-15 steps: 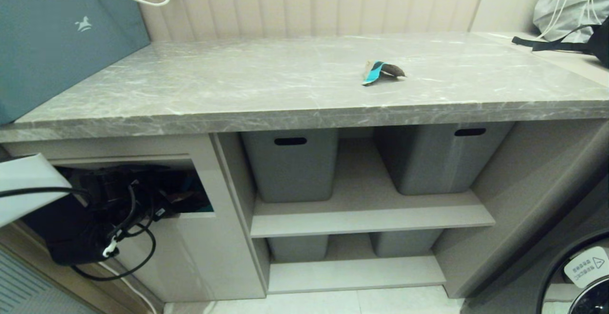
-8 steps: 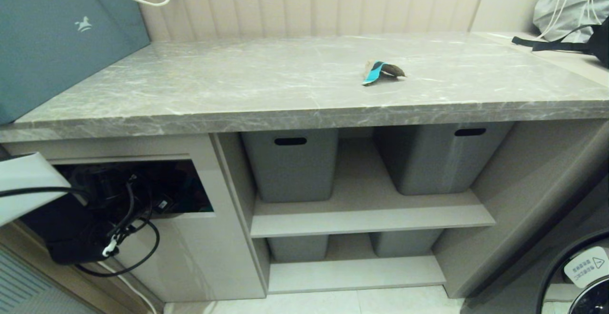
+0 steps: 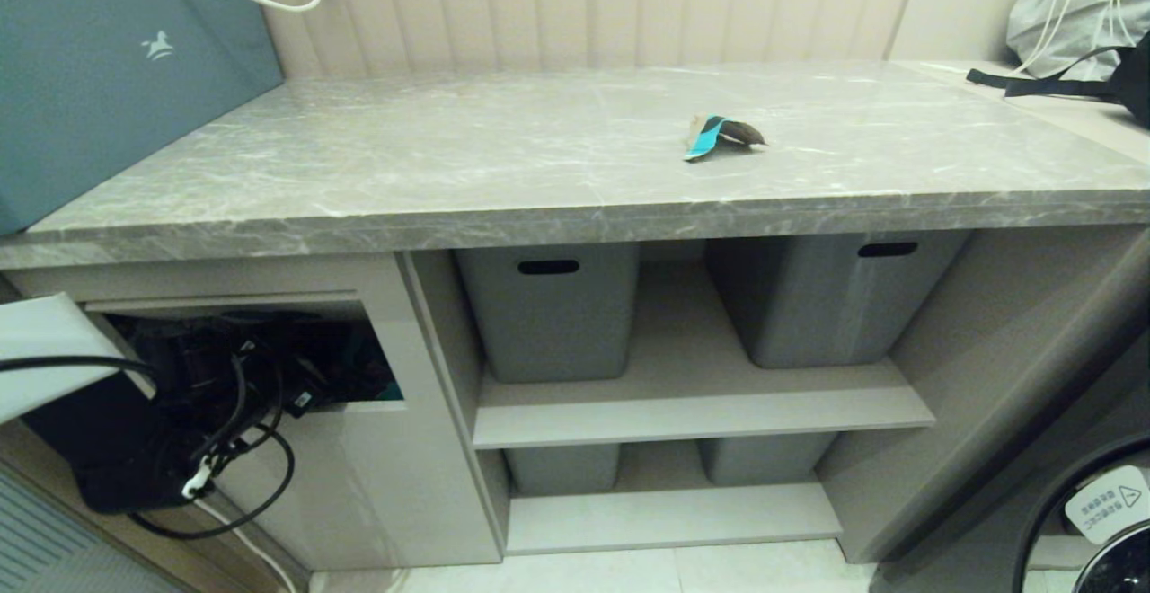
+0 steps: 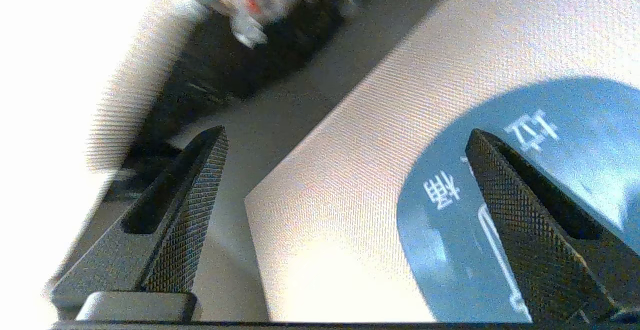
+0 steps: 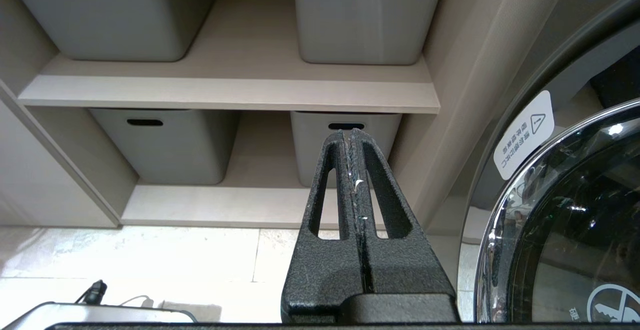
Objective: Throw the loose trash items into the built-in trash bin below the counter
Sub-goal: Put the garbage in the trash can
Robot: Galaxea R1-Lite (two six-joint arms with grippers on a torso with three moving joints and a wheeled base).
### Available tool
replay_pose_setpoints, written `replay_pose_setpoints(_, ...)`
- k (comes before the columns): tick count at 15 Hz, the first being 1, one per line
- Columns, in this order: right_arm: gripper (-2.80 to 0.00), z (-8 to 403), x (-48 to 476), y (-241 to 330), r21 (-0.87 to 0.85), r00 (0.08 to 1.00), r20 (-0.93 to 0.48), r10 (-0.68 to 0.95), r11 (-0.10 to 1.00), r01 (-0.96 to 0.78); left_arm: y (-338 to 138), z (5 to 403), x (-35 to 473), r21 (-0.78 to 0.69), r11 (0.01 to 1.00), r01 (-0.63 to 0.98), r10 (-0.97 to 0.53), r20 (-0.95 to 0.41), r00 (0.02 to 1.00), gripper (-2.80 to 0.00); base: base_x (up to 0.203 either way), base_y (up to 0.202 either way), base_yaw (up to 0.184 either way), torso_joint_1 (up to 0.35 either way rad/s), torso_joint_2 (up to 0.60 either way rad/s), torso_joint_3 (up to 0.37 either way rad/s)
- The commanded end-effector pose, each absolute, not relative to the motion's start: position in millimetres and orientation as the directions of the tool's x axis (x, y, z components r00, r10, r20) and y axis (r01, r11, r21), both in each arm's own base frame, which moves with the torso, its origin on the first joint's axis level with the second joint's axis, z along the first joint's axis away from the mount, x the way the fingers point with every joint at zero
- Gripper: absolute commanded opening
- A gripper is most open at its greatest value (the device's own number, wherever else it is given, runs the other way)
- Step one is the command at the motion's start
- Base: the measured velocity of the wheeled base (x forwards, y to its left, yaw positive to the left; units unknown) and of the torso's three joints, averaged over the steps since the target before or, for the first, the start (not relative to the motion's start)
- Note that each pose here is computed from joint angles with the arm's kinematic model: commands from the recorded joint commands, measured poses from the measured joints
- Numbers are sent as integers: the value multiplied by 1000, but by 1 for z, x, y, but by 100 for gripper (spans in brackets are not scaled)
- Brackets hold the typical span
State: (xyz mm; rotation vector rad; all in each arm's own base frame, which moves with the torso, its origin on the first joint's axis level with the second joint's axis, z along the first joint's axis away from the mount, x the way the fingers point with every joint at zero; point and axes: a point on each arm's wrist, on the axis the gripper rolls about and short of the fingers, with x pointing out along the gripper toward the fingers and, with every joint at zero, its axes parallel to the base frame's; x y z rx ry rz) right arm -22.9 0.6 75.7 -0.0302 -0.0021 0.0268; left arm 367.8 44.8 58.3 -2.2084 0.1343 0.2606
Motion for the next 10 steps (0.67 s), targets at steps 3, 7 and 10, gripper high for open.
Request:
replay_pose_setpoints(3, -280, 75, -23, 1, -31, 1000, 2, 28, 999, -28, 49, 66, 328, -814, -535, -227, 21, -282, 959, 0, 0, 0, 0, 0, 0, 0)
replay_pose_setpoints(7, -280, 76, -23, 1, -31, 1000, 2, 28, 999, -28, 46, 91, 257, -869, -431, -244, 53, -294, 954, 0, 0, 0, 0, 0, 0, 0)
replay_pose_setpoints(10, -280, 76, -23, 1, -31, 1000, 3, 28, 999, -28, 37, 115, 202, -934, -297, -197, 66, -226, 972, 0, 0, 0, 0, 0, 0, 0)
